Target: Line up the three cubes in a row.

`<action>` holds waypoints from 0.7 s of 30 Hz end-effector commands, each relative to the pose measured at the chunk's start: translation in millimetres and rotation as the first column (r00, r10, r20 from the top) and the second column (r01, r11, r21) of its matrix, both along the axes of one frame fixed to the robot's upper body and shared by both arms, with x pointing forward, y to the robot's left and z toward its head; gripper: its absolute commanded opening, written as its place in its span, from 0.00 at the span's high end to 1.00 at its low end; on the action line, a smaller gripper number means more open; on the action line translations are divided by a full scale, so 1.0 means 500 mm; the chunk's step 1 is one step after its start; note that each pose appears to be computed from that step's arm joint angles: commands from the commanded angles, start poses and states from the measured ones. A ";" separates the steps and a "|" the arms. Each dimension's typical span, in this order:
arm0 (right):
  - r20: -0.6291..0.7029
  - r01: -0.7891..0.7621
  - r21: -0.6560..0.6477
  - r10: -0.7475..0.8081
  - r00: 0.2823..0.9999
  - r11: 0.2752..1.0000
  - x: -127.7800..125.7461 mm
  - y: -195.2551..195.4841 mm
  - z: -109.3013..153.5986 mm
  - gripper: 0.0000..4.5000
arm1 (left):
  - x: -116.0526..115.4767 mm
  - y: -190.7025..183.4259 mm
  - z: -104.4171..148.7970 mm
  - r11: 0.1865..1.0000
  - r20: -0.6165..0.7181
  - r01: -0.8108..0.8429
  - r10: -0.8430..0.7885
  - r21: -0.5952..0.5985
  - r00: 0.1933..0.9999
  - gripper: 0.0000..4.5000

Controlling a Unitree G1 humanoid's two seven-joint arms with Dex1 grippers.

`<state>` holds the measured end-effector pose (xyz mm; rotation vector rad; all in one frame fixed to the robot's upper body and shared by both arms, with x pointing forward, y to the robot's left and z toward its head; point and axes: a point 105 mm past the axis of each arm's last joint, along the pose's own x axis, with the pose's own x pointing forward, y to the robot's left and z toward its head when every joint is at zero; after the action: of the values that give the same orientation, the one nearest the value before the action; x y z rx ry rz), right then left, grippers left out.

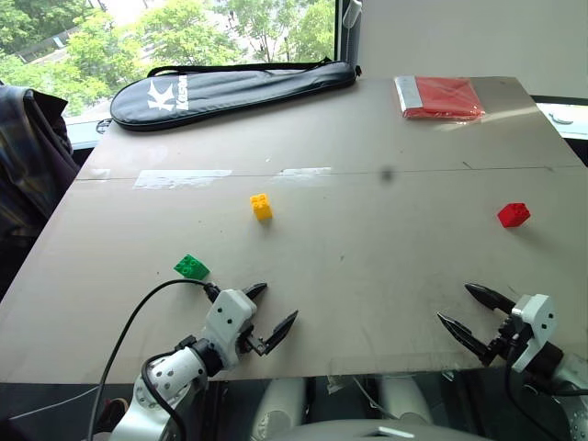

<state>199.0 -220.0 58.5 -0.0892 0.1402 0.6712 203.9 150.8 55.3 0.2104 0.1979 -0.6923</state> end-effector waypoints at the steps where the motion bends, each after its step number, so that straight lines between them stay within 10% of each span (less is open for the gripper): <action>1: 0.028 -0.011 -0.006 0.012 1.000 1.000 0.000 0.006 0.014 0.00 | -0.007 0.003 -0.010 1.000 -0.012 0.010 -0.010 0.010 1.000 0.02; 21: 0.029 0.004 -0.002 -0.004 1.000 1.000 0.005 0.002 0.003 0.00 | 0.002 0.004 -0.016 0.999 0.012 0.041 -0.041 0.008 0.999 0.02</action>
<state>200.9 -217.2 56.2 -0.0910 0.1358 0.6752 206.8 152.9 52.2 0.2247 0.1636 -0.7209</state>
